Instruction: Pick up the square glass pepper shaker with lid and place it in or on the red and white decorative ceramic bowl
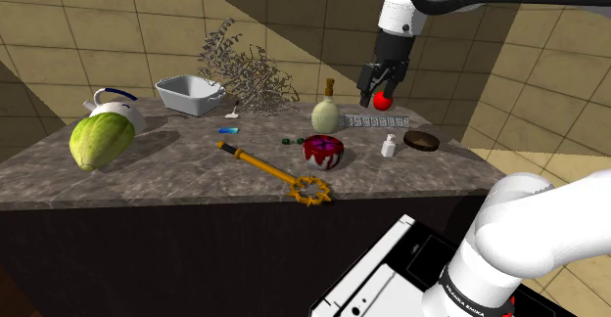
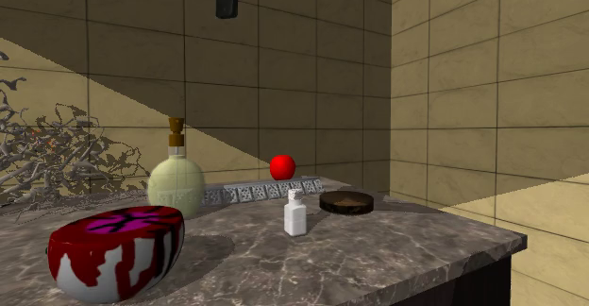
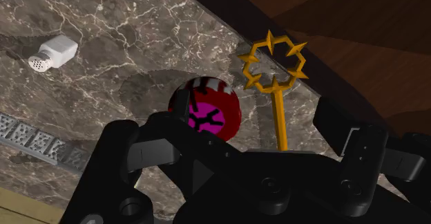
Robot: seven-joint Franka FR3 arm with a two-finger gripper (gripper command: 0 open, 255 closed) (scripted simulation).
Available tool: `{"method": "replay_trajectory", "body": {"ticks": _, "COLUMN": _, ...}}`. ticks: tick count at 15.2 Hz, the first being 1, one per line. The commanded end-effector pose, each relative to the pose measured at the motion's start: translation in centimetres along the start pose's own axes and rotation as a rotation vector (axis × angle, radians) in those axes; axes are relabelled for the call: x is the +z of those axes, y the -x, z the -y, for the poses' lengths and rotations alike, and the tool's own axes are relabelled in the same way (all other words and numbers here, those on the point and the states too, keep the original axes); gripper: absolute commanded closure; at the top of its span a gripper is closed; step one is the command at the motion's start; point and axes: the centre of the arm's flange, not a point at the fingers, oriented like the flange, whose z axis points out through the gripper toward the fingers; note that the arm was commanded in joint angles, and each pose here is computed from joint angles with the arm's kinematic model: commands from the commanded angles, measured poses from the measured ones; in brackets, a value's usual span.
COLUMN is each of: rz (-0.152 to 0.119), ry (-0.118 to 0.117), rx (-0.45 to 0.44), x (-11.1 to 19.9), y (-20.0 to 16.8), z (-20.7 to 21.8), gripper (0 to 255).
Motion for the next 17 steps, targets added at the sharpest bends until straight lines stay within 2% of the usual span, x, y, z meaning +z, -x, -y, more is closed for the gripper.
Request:
{"method": "replay_trajectory", "body": {"ticks": 1, "rz": 0.0, "ry": 0.0, "rx": 0.0, "x": 0.0, "y": 0.0, "z": 0.0, "gripper": 0}}
{"method": "replay_trajectory", "body": {"ticks": 17, "rz": 0.046, "ry": -0.006, "rx": 0.048, "x": 12.2, "y": -4.9, "z": -16.9, "gripper": 0}}
